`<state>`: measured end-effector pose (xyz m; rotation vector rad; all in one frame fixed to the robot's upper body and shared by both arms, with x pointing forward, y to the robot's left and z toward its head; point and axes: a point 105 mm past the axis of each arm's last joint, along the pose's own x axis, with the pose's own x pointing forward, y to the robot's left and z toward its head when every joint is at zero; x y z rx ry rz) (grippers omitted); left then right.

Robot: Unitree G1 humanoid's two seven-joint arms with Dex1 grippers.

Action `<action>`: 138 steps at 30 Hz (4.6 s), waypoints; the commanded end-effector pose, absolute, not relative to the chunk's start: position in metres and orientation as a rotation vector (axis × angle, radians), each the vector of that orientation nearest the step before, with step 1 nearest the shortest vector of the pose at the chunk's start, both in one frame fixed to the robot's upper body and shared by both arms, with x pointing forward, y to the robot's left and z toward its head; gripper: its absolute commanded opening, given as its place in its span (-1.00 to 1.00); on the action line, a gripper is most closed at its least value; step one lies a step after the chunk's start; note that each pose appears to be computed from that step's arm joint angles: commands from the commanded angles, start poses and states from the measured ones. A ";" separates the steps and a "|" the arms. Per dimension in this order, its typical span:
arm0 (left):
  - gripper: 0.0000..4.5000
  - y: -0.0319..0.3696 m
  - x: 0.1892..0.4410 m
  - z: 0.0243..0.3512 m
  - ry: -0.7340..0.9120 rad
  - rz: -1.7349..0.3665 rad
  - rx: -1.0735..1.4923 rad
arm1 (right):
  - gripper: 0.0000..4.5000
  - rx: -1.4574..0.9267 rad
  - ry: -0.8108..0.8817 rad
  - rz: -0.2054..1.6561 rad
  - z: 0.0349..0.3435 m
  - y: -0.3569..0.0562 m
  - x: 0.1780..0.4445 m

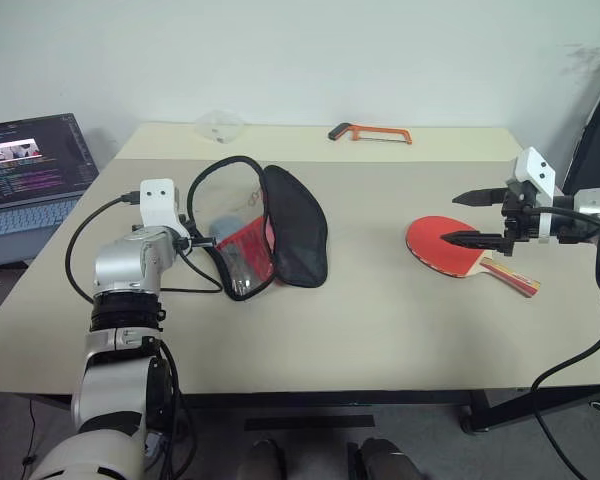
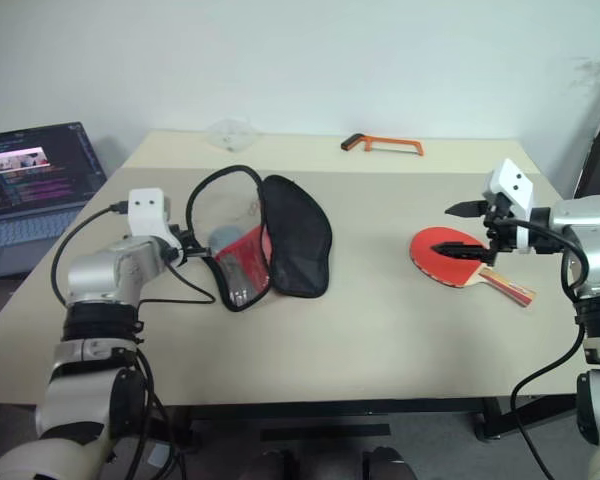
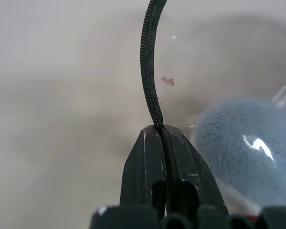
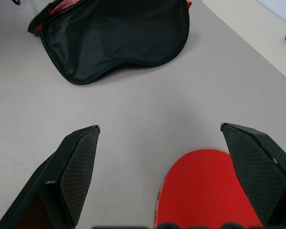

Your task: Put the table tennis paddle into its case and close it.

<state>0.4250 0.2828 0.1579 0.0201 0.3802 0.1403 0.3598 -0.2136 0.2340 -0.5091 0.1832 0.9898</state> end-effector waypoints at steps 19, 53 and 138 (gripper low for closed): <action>-0.98 0.235 0.447 0.233 0.212 0.147 0.141 | 1.00 -0.514 0.112 0.962 0.251 -0.213 0.352; -0.98 0.144 0.485 0.246 0.045 0.207 -0.099 | 1.00 -0.509 0.099 0.971 0.252 -0.207 0.354; 0.97 0.148 0.491 0.227 0.121 0.204 -0.083 | 1.00 -0.491 0.117 1.007 0.245 -0.193 0.351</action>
